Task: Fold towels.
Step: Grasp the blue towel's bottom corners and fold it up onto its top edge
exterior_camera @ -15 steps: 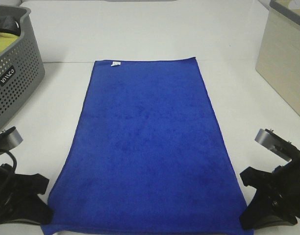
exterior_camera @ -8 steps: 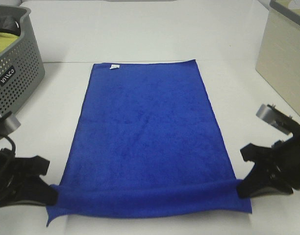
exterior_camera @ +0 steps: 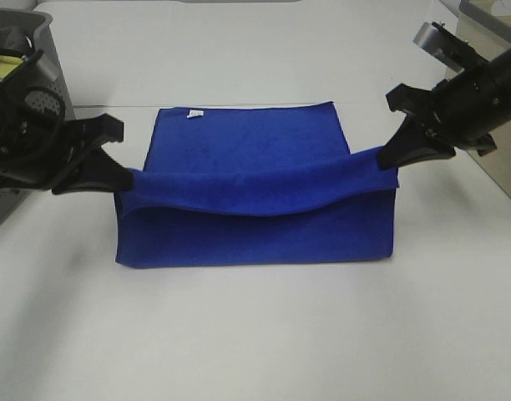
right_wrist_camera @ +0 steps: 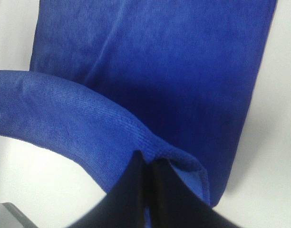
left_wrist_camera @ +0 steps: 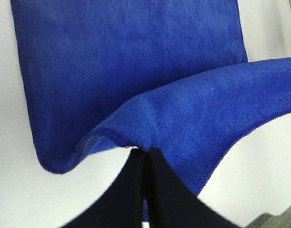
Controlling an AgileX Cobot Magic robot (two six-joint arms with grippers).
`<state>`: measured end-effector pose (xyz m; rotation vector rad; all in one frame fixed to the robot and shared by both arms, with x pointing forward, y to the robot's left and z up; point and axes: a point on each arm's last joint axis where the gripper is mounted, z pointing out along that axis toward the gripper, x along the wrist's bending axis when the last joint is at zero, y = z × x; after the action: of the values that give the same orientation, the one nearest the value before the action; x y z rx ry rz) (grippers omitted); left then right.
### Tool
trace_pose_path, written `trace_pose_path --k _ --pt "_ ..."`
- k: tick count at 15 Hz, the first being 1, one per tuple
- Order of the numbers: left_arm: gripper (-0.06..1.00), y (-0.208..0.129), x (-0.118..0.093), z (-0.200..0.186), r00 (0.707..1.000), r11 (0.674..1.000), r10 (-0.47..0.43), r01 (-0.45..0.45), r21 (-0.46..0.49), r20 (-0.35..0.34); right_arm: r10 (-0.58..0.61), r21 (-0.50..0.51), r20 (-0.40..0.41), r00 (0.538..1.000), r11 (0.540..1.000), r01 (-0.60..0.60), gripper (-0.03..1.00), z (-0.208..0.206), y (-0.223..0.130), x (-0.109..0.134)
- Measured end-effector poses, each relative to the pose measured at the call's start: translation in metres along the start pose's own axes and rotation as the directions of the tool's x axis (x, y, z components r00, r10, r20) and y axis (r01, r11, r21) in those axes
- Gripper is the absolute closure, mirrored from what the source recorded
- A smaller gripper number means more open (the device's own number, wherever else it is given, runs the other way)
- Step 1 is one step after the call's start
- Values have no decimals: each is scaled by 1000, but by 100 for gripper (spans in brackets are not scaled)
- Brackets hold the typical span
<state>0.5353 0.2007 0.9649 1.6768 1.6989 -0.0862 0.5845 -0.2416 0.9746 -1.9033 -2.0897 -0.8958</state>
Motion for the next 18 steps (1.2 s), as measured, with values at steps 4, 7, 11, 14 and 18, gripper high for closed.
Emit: trace_pose_path --k 4,7,11,14,18 --pt "94 64 6 40 998 994 42 -46 -104 -48 -61 -49 -9 998 997 60 95 20 75 -9" --pt "94 89 8 57 995 985 81 -90 -146 -63 -74 -90 -15 997 993 72 95 28 105 -13" --pt "94 133 9 77 987 953 127 -150 -265 -104 -105 -135 -14 994 986 102 95 53 145 -27" --pt "94 156 14 94 978 924 150 -192 -330 -147 -102 -164 7 995 981 102 95 72 164 -40" --pt "94 176 27 128 967 902 182 -236 -362 -177 -117 -249 30 993 961 121 95 95 185 -56"
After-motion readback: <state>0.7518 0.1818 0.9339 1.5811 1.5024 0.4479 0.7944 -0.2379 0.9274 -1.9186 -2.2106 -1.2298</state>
